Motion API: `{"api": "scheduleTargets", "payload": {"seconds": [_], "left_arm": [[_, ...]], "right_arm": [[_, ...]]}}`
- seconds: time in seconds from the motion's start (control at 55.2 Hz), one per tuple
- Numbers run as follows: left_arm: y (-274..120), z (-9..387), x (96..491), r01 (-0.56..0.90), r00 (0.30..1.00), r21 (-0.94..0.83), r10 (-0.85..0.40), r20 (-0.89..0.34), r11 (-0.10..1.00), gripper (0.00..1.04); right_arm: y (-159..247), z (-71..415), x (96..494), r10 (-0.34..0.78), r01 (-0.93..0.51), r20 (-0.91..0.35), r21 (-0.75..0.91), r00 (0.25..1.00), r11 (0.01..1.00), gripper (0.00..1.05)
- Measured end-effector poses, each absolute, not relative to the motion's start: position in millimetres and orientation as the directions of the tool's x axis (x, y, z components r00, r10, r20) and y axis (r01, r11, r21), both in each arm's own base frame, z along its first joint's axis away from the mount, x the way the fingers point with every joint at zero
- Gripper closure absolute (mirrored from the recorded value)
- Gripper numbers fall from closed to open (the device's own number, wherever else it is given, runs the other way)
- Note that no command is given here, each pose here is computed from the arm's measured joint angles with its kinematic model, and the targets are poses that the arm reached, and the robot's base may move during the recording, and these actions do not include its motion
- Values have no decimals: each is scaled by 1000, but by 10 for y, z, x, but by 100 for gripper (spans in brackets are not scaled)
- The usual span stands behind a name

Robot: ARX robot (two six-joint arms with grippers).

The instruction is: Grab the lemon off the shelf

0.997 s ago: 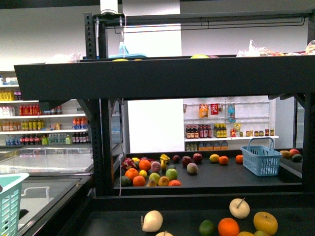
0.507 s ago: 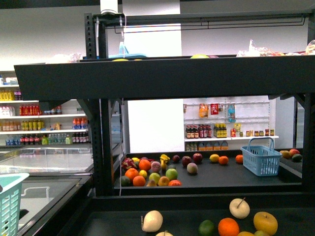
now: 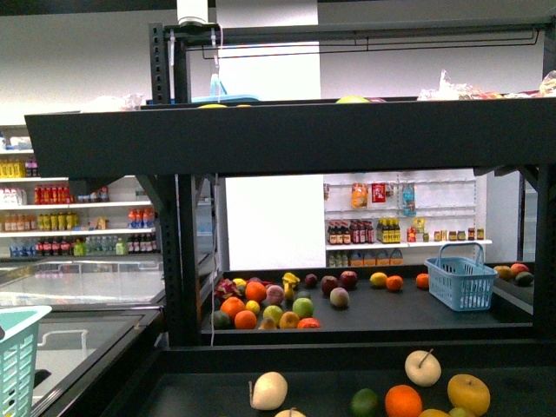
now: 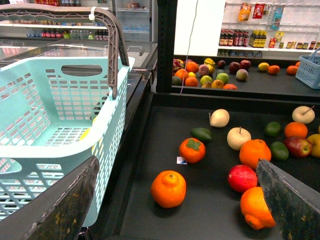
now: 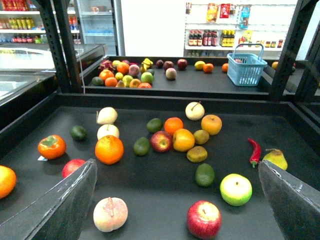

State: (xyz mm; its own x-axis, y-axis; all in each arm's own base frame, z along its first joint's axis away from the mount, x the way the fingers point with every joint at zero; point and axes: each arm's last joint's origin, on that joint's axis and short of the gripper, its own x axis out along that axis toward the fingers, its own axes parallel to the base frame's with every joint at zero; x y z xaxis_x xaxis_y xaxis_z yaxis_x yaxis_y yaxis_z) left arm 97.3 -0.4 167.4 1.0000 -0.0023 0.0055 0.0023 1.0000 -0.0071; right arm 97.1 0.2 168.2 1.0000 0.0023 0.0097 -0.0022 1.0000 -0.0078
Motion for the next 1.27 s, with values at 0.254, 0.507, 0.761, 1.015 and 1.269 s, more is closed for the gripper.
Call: {"api": "scheduleTargets", "payload": {"seconds": [0.254,0.507,0.761,1.015,1.269], "left_arm": [[-5,1674,973,3,1000,-7,-3,6,1000,8],[-5,1674,973,3,1000,-7,-3,6,1000,8],[-4,1674,973,2,1000,-7,-2,6,1000,8],[-4,1674,973,2,1000,-7,-2,6,1000,8],[-4,1674,973,2,1000,-7,-2,6,1000,8]], "right_arm": [[2,1682,971,2,-2,10,-8,1000,1000,7],[2,1682,971,2,-2,10,-8,1000,1000,7],[2,1682,971,2,-2,10,-7,1000,1000,7],[2,1682,971,2,-2,10,-7,1000,1000,7],[2,1682,971,2,-2,10,-7,1000,1000,7]]}}
